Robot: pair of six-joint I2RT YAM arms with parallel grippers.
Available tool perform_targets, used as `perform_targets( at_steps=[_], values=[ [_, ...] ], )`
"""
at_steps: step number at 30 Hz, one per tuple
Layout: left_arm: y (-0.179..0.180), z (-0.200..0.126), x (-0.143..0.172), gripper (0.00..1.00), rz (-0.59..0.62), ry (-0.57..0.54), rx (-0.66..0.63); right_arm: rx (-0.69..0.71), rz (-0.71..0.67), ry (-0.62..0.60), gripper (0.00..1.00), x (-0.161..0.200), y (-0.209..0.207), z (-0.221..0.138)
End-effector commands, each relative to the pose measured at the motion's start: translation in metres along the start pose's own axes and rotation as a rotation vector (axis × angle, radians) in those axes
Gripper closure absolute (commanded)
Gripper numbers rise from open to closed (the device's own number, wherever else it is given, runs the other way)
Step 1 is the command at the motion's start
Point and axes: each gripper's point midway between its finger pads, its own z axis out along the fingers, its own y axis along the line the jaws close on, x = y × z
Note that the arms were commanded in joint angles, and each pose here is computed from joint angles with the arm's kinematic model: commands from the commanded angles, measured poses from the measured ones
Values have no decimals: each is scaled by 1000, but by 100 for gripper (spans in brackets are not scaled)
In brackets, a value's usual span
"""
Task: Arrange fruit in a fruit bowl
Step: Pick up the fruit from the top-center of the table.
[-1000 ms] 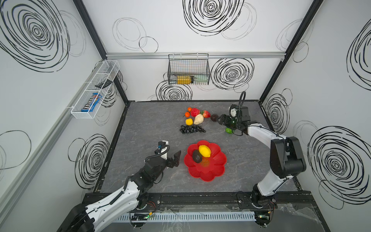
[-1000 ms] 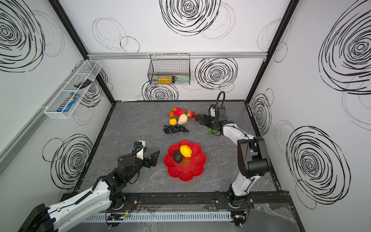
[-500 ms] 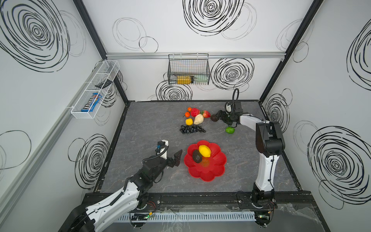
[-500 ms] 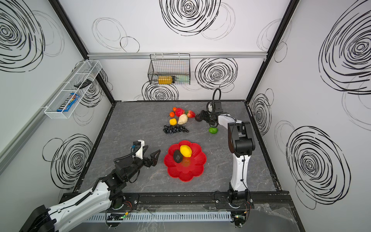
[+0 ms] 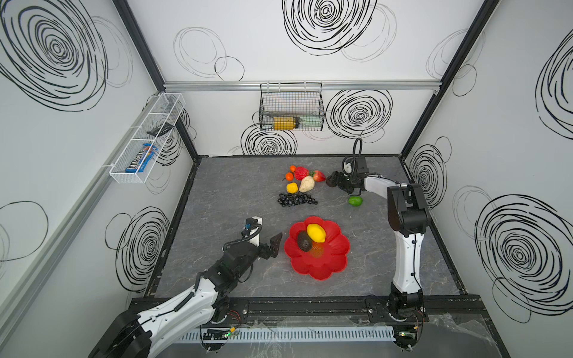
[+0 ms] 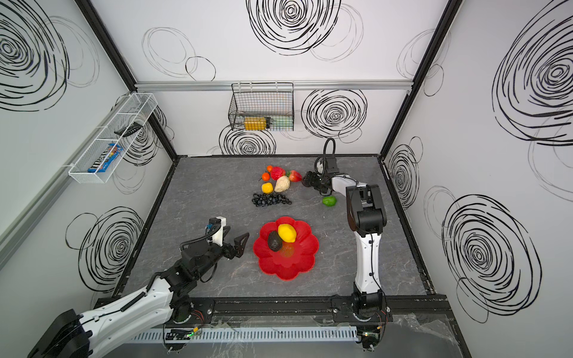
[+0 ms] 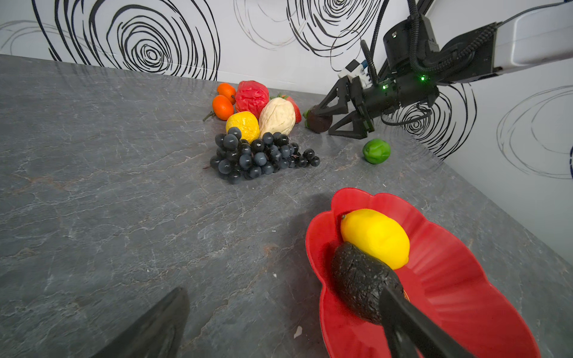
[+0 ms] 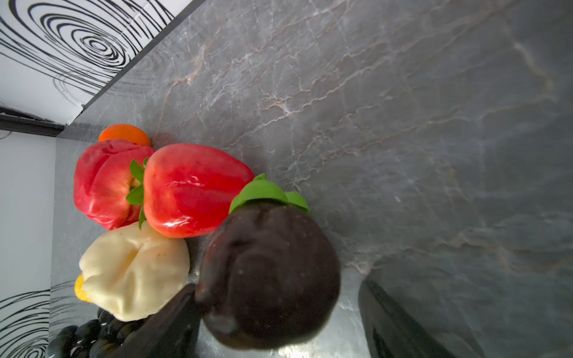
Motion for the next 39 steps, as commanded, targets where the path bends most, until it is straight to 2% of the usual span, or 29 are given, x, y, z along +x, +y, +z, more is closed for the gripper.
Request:
perform_targets(
  at_steps=[1, 10, 18, 26, 33, 39],
  values=[
    [-8, 1, -24, 1, -3, -76, 27, -6, 3, 27, 18, 3, 3, 8],
    [-9, 2, -23, 1, -1, -69, 33, -1, -5, 11, 25, -6, 4, 11],
    [-9, 2, -23, 1, -1, -67, 33, 14, -3, 7, 20, -12, 0, 16],
    [-9, 3, -22, 1, 2, -64, 34, -1, -9, -1, 33, -16, 7, 11],
    [-11, 3, -24, 1, -2, -70, 45, -67, -36, -47, 36, -16, 35, -30],
    [-35, 1, -27, 1, -47, -79, 183, -185, -76, -65, 37, 13, 67, -81]
  ],
)
